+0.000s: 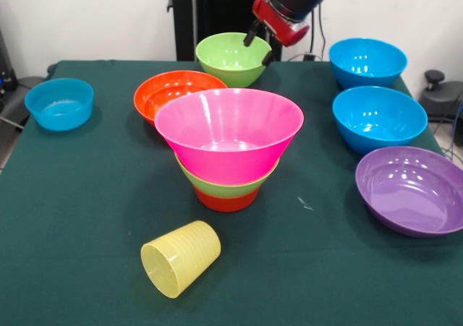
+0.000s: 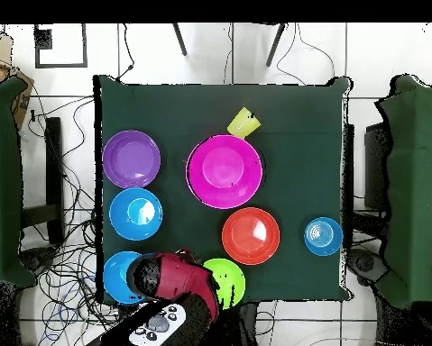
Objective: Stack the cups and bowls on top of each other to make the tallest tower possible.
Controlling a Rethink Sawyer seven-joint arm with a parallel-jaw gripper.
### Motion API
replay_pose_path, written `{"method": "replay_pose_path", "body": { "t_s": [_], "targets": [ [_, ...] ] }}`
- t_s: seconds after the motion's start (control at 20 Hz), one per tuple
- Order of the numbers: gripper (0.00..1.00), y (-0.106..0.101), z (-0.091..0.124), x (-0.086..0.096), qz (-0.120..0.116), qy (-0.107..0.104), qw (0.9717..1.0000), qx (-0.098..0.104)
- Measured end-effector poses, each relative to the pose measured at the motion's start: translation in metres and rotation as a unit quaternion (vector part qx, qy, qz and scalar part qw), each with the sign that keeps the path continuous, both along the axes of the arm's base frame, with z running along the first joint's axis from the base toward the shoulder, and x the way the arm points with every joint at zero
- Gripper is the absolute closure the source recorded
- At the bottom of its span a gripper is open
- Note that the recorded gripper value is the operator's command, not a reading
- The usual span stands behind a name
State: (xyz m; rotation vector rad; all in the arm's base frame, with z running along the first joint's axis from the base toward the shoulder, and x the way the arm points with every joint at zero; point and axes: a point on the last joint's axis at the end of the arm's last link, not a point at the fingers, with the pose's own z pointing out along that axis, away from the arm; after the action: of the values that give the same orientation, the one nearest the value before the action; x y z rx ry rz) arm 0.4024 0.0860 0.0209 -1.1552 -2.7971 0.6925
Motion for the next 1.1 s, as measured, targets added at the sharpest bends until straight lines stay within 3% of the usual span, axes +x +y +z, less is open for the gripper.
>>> {"method": "replay_pose_path", "body": {
  "t_s": [0.5,1.1],
  "targets": [
    [0.00,-0.003,-0.014,-0.012,-0.020,0.011,0.9996,0.016],
    [0.00,0.004,-0.034,-0.020,-0.027,-0.003,0.9986,0.046]
  ]
}}
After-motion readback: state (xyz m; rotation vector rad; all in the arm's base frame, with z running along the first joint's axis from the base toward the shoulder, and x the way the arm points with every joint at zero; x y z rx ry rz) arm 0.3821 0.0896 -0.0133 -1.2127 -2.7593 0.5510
